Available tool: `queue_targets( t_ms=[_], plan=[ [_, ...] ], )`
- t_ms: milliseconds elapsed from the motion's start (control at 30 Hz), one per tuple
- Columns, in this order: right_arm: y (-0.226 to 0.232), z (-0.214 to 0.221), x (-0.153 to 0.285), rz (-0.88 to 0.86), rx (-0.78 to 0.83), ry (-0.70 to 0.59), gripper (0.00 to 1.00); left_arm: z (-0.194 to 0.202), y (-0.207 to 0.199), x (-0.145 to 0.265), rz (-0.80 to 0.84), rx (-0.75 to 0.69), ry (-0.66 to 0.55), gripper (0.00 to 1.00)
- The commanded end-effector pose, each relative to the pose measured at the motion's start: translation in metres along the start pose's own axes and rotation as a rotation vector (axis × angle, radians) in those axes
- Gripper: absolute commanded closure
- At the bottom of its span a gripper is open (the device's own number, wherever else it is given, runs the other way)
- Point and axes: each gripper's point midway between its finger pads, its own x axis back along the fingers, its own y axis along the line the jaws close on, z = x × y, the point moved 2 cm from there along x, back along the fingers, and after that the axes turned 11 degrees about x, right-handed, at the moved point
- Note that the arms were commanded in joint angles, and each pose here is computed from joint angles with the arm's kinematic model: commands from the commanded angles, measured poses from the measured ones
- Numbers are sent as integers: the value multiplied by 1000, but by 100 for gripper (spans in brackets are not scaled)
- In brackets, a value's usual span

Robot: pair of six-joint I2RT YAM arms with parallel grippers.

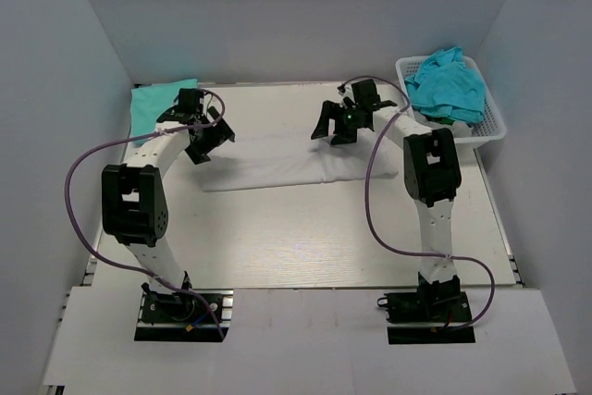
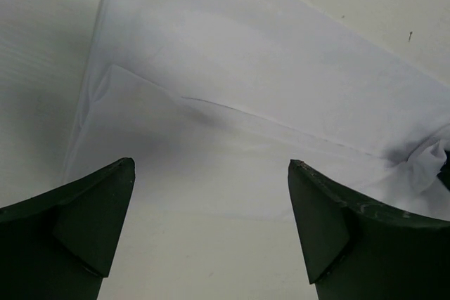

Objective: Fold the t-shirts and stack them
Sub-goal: Rotate the tshirt 90 degrees

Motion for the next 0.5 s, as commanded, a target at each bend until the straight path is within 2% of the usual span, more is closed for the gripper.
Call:
queue_targets(
  t_ms=[0, 200, 267, 333, 467],
  plan=[
    [1, -38, 15, 41, 39, -95, 10, -3, -18, 27, 108, -66, -19, 0],
    [-1, -23, 54, 192, 36, -92, 10, -3, -34, 25, 191, -91, 10, 0],
    [-2, -25, 75, 261, 5, -119, 10, 0, -42, 16, 233, -105, 35, 0],
    [-16, -6, 80, 349, -47, -88, 10, 6, -49, 9, 266, -116, 60, 0],
    [-26, 20, 94, 409, -88, -64, 10, 11, -40, -23, 226, -110, 81, 0]
  ],
)
